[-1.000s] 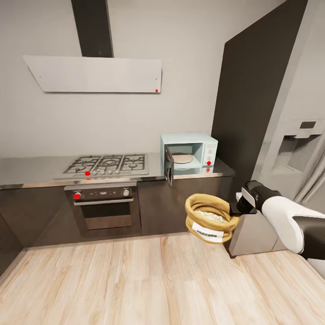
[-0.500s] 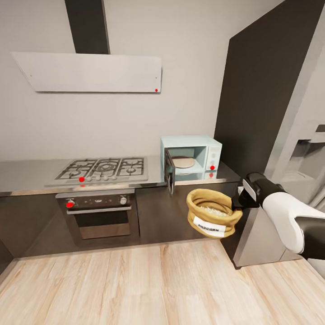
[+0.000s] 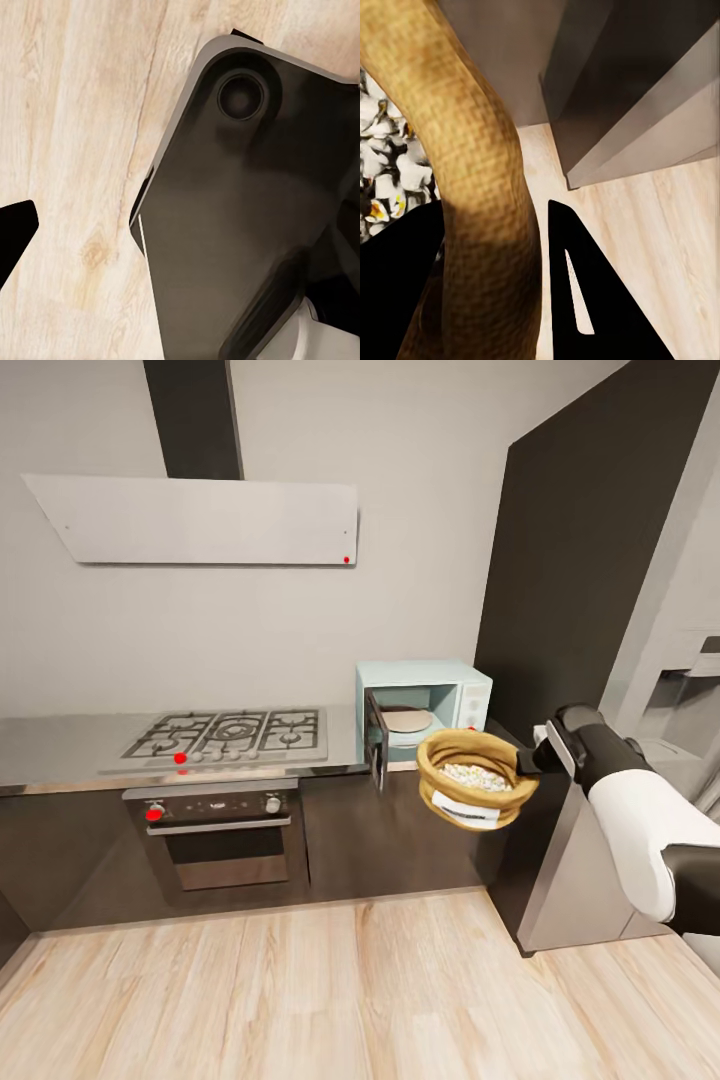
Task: In the kitchen, take the popcorn bag from the countertop, put it into the microwave, and heat it until the popcorn is cooked so the cooked popcorn ends up inside the bag.
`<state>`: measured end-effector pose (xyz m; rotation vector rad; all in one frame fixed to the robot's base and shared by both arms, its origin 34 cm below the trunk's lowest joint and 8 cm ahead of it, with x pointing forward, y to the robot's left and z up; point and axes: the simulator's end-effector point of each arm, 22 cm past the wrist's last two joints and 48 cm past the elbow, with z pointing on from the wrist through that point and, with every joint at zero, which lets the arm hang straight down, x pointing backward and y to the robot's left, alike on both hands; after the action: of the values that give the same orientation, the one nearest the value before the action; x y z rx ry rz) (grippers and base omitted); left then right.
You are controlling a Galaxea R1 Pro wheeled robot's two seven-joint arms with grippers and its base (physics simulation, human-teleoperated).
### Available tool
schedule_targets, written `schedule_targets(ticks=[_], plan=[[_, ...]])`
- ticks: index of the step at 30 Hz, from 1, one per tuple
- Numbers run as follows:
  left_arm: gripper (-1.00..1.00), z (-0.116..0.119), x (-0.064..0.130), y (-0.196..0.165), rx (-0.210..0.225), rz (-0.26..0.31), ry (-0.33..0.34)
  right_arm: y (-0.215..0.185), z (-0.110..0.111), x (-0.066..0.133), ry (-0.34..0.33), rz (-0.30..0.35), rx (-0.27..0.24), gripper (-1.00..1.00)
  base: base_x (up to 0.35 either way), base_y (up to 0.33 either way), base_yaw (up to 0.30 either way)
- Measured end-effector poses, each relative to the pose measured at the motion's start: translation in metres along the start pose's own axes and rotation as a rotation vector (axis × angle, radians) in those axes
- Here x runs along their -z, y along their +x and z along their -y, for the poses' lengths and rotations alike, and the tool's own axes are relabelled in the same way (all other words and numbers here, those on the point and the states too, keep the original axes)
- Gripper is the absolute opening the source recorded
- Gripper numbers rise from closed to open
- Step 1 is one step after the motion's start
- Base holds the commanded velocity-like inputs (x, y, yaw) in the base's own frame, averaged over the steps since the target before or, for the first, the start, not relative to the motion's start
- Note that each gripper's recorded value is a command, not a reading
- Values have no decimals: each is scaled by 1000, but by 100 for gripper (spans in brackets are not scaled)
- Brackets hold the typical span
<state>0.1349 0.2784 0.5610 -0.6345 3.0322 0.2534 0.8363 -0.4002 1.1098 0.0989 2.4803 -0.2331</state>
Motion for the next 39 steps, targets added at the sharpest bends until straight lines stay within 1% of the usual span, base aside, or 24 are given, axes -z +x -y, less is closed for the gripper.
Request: schedule_targets(ticks=[12,17,22,39], plan=[[100,0,0,0,0,0,0,-1,0,1,13,4,11,-100,0,0,0],[100,1,0,0,0,0,1,-8,0,5,14,24,11,-100,20,0,0],[100,0,0,0,-9,2,2,-9,0,6,14,25,12,-100,249,0,0],[100,0,0,0,-3,1,1,-9,-2,6,11,26,13,-100,304,0,0]])
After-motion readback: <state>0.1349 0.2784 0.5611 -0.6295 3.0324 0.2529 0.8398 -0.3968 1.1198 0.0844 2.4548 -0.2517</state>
